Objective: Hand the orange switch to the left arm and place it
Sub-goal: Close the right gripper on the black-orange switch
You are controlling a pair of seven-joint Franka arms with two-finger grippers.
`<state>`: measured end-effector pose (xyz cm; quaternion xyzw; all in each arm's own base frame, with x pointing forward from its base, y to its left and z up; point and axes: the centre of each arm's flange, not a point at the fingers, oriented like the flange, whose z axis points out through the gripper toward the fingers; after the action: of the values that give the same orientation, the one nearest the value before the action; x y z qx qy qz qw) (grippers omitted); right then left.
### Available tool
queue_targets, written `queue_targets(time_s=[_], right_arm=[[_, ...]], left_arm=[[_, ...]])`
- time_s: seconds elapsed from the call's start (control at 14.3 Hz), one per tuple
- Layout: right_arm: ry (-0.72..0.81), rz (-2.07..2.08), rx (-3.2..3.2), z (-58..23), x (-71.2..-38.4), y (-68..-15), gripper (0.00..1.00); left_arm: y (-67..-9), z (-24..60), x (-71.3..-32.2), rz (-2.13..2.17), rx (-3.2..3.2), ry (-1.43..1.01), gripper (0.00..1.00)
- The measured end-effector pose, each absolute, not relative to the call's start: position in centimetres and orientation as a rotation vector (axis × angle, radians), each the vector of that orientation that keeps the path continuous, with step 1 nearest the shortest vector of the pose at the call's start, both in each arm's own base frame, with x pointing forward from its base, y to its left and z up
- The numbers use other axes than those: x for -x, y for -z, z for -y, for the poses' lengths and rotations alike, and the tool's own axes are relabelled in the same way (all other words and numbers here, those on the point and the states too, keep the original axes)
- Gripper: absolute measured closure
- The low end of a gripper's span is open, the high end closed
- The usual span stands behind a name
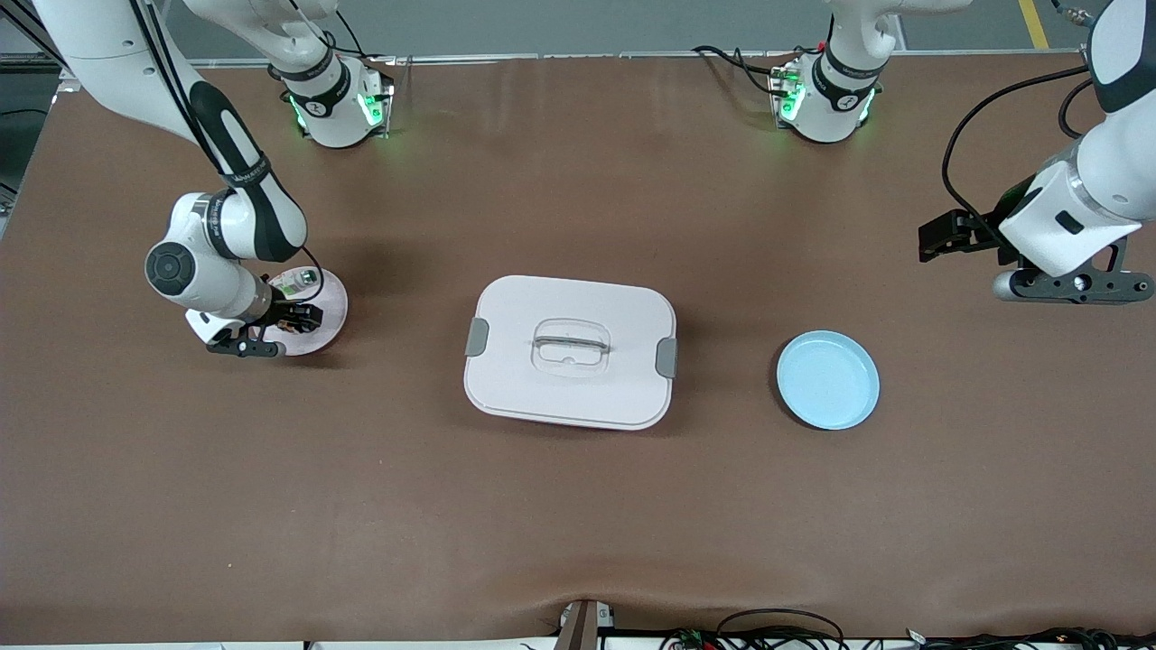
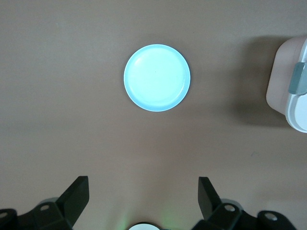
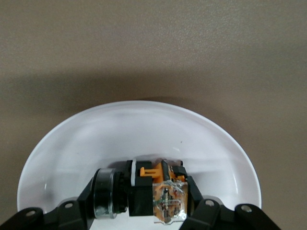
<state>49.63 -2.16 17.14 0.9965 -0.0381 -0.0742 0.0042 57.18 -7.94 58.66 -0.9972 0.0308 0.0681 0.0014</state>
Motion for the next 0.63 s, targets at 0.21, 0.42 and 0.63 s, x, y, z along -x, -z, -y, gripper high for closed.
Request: queue_targets(time_s=[0.21,0.42,0.63], right_arm=[[0.233,0.114,-3.123,2.0,-49.7,-17.2,0.27],[0.237,0.105,-3.124,1.8,-49.9,-17.5,0.27],[0.238,0.089,-3.127,1.2,-50.4,-19.0,0.27]], left_arm=[[-58.7,7.9,-57.2,-0.097,3.130,-0.213,0.00],[-58.7,7.9,-57.2,-0.097,3.130,-0.212,0.00],[-58.7,7.9,-57.2,-0.096,3.130,-0.212,0.00]])
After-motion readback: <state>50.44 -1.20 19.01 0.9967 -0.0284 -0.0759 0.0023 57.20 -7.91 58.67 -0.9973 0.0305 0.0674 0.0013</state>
